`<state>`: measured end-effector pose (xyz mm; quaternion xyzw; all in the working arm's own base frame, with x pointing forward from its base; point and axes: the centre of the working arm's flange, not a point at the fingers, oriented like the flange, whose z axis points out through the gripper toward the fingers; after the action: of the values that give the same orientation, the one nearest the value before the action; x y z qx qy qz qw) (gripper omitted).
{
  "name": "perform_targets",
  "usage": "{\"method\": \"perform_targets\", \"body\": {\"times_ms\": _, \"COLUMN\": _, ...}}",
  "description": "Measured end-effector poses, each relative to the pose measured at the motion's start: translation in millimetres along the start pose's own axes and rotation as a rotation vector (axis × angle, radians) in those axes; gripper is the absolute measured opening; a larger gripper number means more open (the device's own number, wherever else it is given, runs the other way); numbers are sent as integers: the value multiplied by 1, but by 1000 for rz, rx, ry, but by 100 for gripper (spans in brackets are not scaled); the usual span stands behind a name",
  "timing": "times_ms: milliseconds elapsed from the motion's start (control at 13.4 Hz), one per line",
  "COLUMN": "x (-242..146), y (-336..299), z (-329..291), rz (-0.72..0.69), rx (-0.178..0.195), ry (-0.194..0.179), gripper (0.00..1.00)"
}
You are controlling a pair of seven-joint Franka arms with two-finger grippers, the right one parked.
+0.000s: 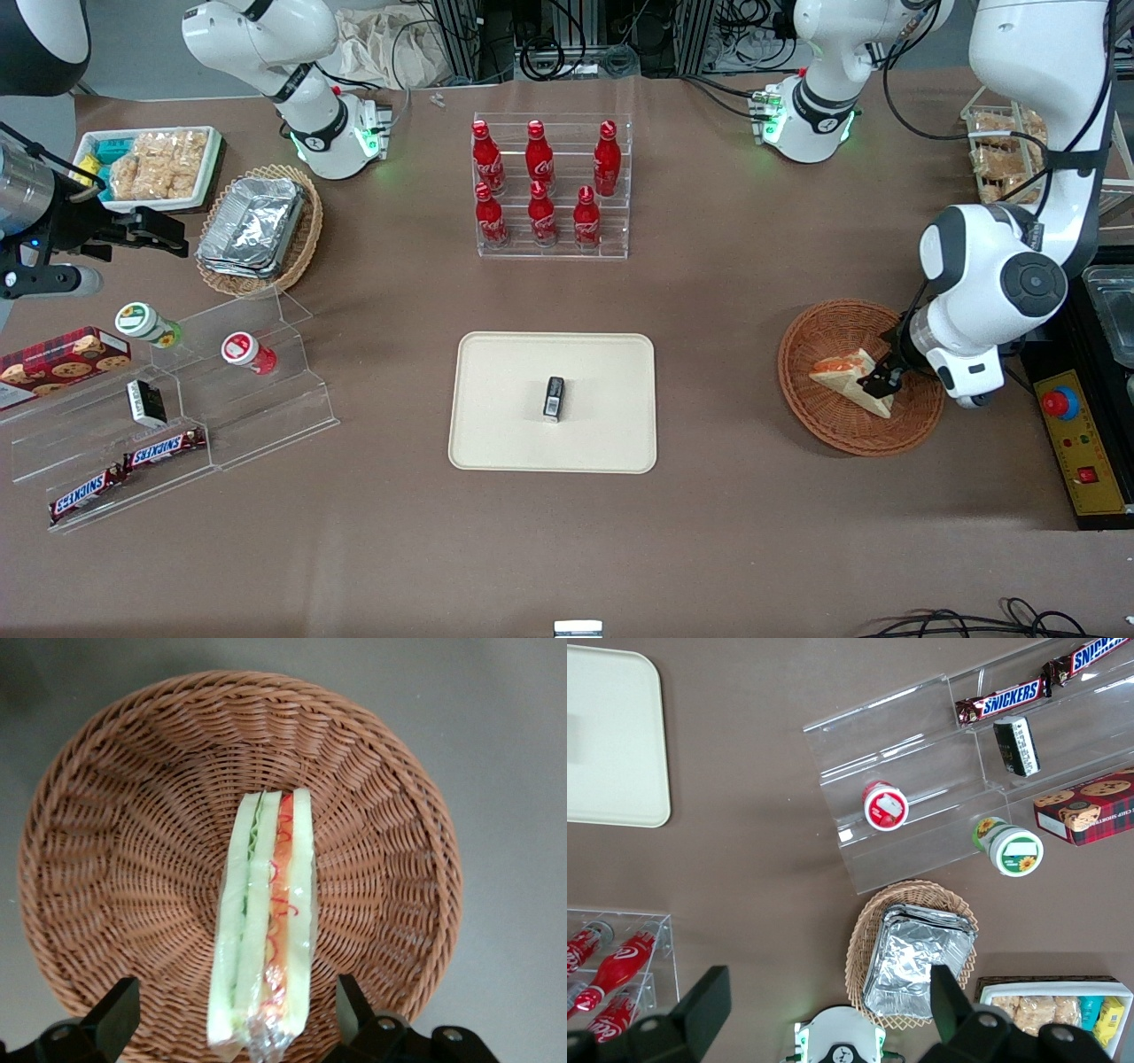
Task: Place sandwich from basket to tray
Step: 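Close the left gripper on the sandwich's wrapped end, then lift the sandwich and carry it over the cream tray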
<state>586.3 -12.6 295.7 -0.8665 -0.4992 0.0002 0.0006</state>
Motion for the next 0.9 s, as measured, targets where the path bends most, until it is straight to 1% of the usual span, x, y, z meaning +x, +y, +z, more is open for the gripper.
{"method": "perform_targets", "body": {"times_ms": 224, "x": -2, "y": -3, "z": 13, "rz": -25, "rx": -19, "ry": 5, "gripper": 100}}
{"method": "perform_targets", "body": {"times_ms": 599, "x": -6, "y": -9, "z": 30, "rz": -32, "rx": -11, "ry": -8, "gripper": 100}}
{"method": "perform_targets", "body": {"times_ms": 673, "x": -6, "y": -9, "z": 32, "rz": -32, "rx": -12, "ry": -8, "gripper": 99}}
{"method": "perform_targets", "body": {"times_ms": 748, "x": -6, "y": -9, "z": 33, "rz": -32, "rx": -10, "ry": -9, "gripper": 95}}
{"method": "perform_targets", "body": {"times_ms": 823, "x": -6, "y": -9, "z": 34, "rz": -32, "rx": -10, "ry": -10, "gripper": 95}}
{"method": "perform_targets", "body": {"times_ms": 898, "x": -6, "y": -9, "z": 34, "rz": -32, "rx": -10, "ry": -10, "gripper": 87}}
